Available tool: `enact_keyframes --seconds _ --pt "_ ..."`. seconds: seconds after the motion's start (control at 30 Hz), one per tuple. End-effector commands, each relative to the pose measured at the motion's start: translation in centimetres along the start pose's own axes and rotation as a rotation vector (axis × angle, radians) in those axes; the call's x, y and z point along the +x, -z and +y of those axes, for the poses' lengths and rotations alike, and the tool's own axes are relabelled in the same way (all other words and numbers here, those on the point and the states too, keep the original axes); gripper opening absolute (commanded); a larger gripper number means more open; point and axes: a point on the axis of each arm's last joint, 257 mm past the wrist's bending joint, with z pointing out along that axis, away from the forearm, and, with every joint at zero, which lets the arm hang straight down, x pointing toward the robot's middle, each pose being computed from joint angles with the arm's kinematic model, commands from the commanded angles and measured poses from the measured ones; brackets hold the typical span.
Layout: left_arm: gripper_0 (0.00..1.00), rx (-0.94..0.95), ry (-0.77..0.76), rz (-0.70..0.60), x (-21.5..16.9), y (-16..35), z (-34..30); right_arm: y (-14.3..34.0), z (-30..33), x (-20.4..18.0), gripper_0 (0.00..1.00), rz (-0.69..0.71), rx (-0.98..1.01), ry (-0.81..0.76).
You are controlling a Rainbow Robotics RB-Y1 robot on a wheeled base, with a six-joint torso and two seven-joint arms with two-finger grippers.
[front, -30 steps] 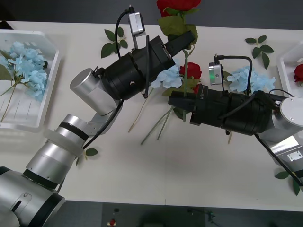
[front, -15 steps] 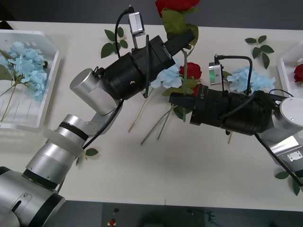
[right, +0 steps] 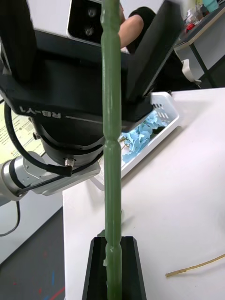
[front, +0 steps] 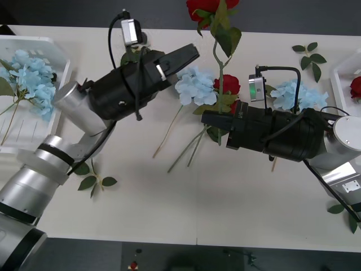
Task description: Put the red flowers into the right box and the blue flowers into the left box
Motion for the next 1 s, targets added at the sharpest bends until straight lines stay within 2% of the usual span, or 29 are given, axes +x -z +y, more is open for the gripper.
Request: enact_keyframes --seconds 0.03,0.2,0.27,0.4,0.5,0.6,0.73,0.8,1.0 --pt "0.80 0.046 -0.085 0.041 -0.8 3.8 -2.4 1.3 -1.1 -2.7 0.00 0.002 0.032 0.042" --pt "0.80 -0.030 -0.143 0.106 -2.0 8.1 -1.7 6.9 -5.0 -4.6 0.00 0.105 0.167 -0.014" --pt "0.80 -0.117 -0.198 0.190 -1.9 10.1 -0.1 10.7 -7.1 -5.6 0.00 0.174 0.268 -0.061" --pt "0.80 -0.285 -0.332 0.336 -3.0 13.0 3.1 19.9 -11.1 -6.5 0.00 0.323 0.511 -0.221" --pt "0.80 -0.428 -0.457 0.470 -3.7 14.4 6.6 29.8 -14.3 -8.0 0.00 0.403 0.743 -0.321" --pt "0.80 -0.542 -0.490 0.549 -3.8 14.7 9.6 36.6 -15.4 -8.4 0.00 0.450 0.878 -0.379" --pt "0.80 -0.692 -0.523 0.617 -3.1 13.5 14.0 44.6 -17.4 -8.6 0.00 0.514 1.085 -0.357" --pt "0.80 -0.764 -0.529 0.649 -2.4 12.8 15.9 47.3 -18.1 -8.4 0.00 0.547 1.160 -0.336" --pt "0.80 -0.931 -0.535 0.717 0.8 10.9 19.9 50.6 -19.1 -8.2 0.00 0.570 1.257 -0.305"
